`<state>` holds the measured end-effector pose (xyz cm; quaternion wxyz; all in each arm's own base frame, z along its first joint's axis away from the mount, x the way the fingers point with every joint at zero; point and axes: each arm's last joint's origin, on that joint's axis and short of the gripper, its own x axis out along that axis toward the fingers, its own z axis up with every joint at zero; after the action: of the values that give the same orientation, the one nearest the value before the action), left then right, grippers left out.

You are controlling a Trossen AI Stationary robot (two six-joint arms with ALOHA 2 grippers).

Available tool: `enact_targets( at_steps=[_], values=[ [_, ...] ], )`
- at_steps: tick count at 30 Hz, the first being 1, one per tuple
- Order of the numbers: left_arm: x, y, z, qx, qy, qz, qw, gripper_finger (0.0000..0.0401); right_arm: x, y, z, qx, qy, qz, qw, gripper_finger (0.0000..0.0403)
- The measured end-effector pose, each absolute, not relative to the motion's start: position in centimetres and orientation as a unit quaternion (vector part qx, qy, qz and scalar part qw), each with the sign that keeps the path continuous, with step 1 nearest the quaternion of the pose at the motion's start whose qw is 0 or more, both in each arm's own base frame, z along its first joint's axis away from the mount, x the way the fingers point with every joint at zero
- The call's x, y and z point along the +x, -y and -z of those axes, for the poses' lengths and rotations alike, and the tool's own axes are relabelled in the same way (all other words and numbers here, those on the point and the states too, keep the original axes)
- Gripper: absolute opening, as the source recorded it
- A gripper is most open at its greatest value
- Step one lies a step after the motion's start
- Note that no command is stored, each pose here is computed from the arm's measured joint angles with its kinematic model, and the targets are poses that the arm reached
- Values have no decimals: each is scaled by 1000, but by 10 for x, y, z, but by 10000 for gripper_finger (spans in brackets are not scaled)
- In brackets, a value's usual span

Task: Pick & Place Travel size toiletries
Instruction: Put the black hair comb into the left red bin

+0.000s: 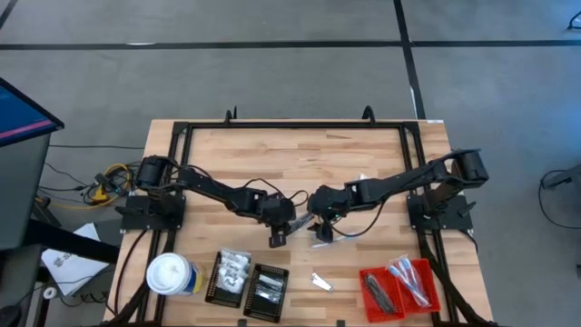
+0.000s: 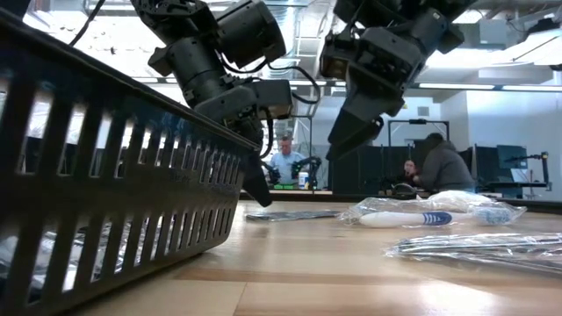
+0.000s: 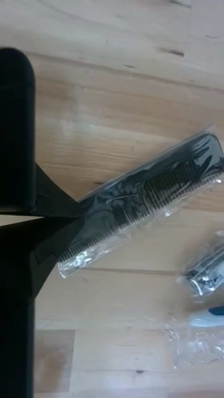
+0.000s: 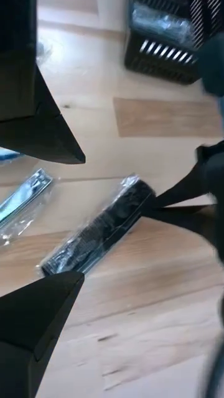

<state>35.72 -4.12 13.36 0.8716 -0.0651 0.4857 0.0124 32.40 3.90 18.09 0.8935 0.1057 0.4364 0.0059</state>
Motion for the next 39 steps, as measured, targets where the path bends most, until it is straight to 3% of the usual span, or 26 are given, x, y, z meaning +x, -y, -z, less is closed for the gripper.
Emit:
enact_targets(
  at_steps=[20,28,39],
  values=[
    [353,30,-122,-107,-506,-13,855,0,325,-46,-181,12,-425,-8,905,289],
    [347,18,-115,-143,-521,-18,841,0,331,-66,-155,-78,-449,7,890,289],
    [344,18,-112,-152,-531,-22,833,0,359,-72,-133,-119,-493,17,861,289]
  ],
)
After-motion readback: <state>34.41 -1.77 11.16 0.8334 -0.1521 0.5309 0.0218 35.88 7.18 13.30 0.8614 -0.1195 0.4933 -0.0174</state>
